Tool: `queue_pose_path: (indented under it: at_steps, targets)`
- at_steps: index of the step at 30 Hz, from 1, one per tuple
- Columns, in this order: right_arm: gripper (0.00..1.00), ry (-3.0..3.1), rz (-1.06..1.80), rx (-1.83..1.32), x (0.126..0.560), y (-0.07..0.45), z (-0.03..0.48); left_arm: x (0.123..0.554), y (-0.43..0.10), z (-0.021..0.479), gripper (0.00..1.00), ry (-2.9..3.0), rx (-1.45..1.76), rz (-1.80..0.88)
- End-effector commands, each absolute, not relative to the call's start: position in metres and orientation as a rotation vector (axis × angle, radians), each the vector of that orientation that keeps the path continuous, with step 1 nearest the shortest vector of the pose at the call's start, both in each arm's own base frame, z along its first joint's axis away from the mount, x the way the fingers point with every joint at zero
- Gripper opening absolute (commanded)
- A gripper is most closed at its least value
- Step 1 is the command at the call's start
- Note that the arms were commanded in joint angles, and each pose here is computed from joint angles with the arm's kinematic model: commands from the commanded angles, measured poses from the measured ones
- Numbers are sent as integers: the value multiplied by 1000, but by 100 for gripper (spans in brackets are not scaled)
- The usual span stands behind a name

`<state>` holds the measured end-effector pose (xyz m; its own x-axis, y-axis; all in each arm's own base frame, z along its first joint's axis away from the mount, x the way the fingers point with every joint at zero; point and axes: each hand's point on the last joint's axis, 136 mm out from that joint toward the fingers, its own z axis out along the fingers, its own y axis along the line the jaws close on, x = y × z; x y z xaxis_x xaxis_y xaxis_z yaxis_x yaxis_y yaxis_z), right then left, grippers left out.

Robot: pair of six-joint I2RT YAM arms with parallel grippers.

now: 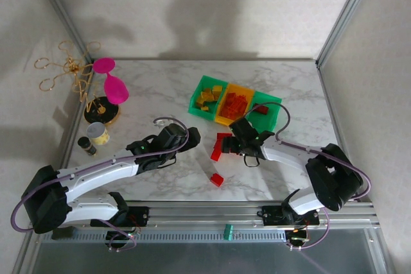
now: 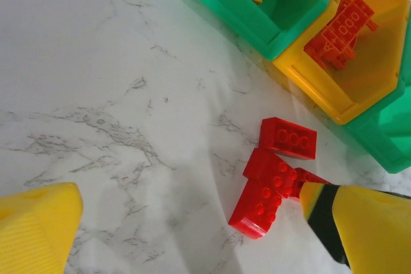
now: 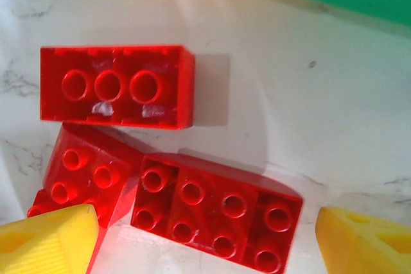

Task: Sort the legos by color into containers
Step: Pick up the lego from the center of the table.

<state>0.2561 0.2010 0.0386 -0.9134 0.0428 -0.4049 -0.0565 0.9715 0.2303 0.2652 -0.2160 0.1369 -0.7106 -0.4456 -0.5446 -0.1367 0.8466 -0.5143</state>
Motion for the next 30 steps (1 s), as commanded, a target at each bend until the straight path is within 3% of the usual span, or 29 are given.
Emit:
queue_pose_path:
  at_steps: [1, 13, 22, 30]
  targets:
    - [86, 2692, 321, 0, 257, 203, 34, 264, -202, 134, 100, 2317, -463, -532]
    - [78, 2716, 211, 45, 244, 178, 25, 263, -202, 133, 100, 2321, -460, -529]
    - [79, 2710, 171, 5, 257, 181, 22, 266, -204, 136, 100, 2315, -451, -534]
    - [65, 2680, 128, -16, 264, 176, 29, 265, -205, 136, 100, 2316, -454, -542]
